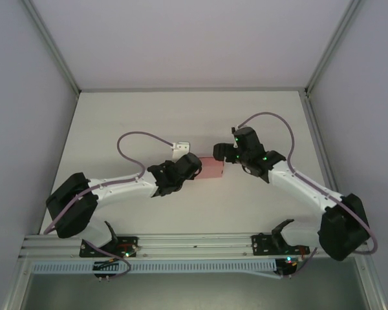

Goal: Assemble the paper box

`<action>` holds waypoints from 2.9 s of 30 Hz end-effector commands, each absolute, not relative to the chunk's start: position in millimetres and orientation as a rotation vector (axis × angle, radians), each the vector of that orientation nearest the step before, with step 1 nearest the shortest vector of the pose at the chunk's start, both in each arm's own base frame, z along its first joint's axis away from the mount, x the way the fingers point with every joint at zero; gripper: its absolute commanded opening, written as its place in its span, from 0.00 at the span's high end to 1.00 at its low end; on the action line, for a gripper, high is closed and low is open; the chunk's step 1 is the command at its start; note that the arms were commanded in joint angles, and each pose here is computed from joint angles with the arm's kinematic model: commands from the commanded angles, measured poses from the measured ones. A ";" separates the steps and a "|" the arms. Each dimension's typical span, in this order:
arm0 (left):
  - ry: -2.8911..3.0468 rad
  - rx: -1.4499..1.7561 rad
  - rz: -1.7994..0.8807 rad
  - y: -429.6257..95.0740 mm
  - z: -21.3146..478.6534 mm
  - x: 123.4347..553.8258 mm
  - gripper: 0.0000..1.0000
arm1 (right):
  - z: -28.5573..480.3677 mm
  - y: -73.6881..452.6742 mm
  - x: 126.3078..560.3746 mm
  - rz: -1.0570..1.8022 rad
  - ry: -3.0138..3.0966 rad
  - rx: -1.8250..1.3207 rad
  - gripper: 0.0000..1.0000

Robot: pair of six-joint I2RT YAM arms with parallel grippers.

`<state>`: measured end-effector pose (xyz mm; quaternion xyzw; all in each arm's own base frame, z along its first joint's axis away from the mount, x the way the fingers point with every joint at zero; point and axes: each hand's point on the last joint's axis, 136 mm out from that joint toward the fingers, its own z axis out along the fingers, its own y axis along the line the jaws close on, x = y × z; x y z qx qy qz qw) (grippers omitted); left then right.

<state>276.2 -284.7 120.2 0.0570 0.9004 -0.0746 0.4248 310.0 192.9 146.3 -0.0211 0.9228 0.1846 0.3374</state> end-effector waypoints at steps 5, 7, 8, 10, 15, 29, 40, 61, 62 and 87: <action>2.453 0.386 -0.076 -277.6 68.7 238.6 0.98 | 84.2 183.4 280.2 0.503 2.598 0.074 0.40; 2.468 0.417 -0.086 -282.3 71.3 236.3 0.91 | 69.8 185.4 270.5 0.559 2.623 0.119 0.44; 2.469 0.428 -0.087 -285.2 74.7 235.0 0.88 | 64.1 185.3 266.6 0.575 2.632 0.135 0.45; 2.471 0.462 -0.093 -290.7 79.3 232.5 0.84 | 56.3 182.2 261.5 0.576 2.644 0.168 0.45; 2.485 0.489 -0.096 -296.2 94.8 230.0 0.58 | 47.6 175.7 253.3 0.584 2.640 0.230 0.51; 2.389 0.599 -0.421 -325.9 165.8 220.2 0.00 | 33.4 176.6 241.1 0.631 2.664 0.270 0.60; 2.426 0.093 -0.853 -282.6 150.1 260.0 0.00 | 22.4 175.9 234.6 0.628 2.677 0.241 0.70; 2.502 0.135 -0.907 -256.8 64.9 230.8 0.42 | 9.5 186.4 235.5 0.738 2.649 0.132 0.80; 2.505 0.148 -0.899 -256.0 61.5 229.8 0.50 | 7.9 185.7 236.2 0.740 2.646 0.127 0.81; 2.502 0.210 -0.811 -269.9 75.2 254.5 0.49 | 61.1 185.7 265.1 0.848 2.483 0.080 0.88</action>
